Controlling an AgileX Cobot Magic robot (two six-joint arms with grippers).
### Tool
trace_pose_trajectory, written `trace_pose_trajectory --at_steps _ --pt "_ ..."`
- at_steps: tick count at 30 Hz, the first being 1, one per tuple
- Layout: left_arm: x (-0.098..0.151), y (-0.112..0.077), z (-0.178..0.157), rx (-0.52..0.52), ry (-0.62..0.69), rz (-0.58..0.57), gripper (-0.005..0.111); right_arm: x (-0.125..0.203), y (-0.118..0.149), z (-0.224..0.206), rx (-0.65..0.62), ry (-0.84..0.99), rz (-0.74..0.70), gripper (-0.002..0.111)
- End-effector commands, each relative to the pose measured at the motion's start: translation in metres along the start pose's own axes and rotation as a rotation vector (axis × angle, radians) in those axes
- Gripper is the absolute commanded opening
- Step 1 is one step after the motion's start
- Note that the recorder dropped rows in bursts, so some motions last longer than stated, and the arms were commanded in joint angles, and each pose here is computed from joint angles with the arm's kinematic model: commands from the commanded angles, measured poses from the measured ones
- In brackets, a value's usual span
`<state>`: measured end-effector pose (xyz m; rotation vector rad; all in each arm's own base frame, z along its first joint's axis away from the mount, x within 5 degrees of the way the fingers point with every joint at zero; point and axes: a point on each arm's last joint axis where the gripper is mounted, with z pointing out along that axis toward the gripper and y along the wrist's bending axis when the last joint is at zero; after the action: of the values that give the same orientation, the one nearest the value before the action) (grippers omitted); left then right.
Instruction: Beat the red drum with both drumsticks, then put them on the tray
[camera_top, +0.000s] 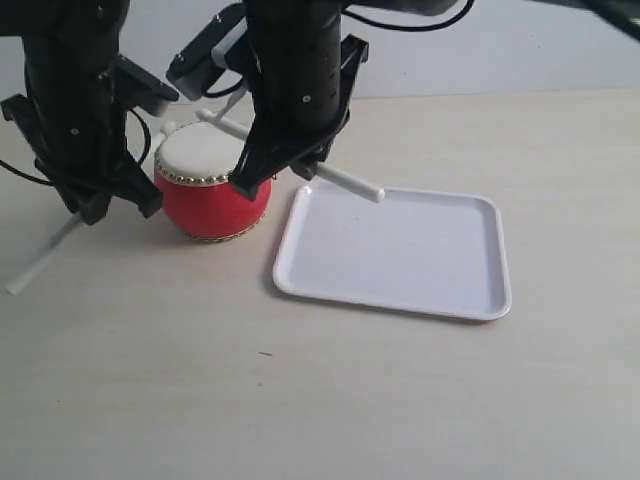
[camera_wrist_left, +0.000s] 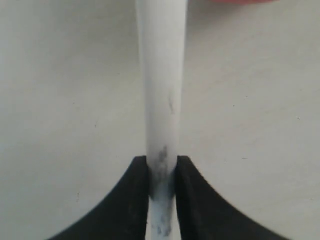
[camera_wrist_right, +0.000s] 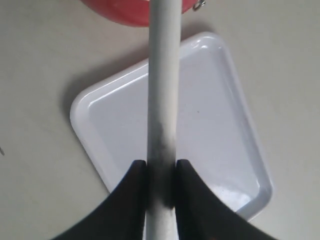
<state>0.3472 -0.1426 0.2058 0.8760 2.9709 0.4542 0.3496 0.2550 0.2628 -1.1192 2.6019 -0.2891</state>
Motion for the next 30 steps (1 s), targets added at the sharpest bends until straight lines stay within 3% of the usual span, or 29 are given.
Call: trace_pose_trajectory --at_steps 1,4,9,13,17,24,30 --pt "-0.009 -0.011 0.025 0.008 0.065 0.035 0.0 0.004 -0.013 -0.028 0.053 -0.061 0.015 0.0" --pt "-0.01 -0.012 0.032 0.0 0.083 0.039 0.0 0.004 -0.014 -0.03 0.058 -0.066 0.022 0.0" --pt "-0.006 -0.005 0.012 -0.024 0.032 0.021 0.0 0.003 -0.013 -0.023 0.065 -0.05 0.014 0.0" --pt "-0.002 0.001 -0.012 -0.024 -0.075 -0.005 0.0 0.003 -0.021 -0.015 0.149 -0.032 0.059 0.0" --pt "0.002 0.001 -0.038 0.049 -0.201 -0.047 0.0 0.007 -0.036 -0.008 0.119 -0.014 0.133 0.0" --pt "0.006 -0.022 -0.085 0.398 -0.459 0.0 0.0 0.019 -0.064 0.002 0.016 0.009 0.241 0.0" --pt "0.002 -0.045 -0.12 0.738 -0.69 0.076 0.0 0.02 -0.066 0.004 -0.03 0.008 0.232 0.0"
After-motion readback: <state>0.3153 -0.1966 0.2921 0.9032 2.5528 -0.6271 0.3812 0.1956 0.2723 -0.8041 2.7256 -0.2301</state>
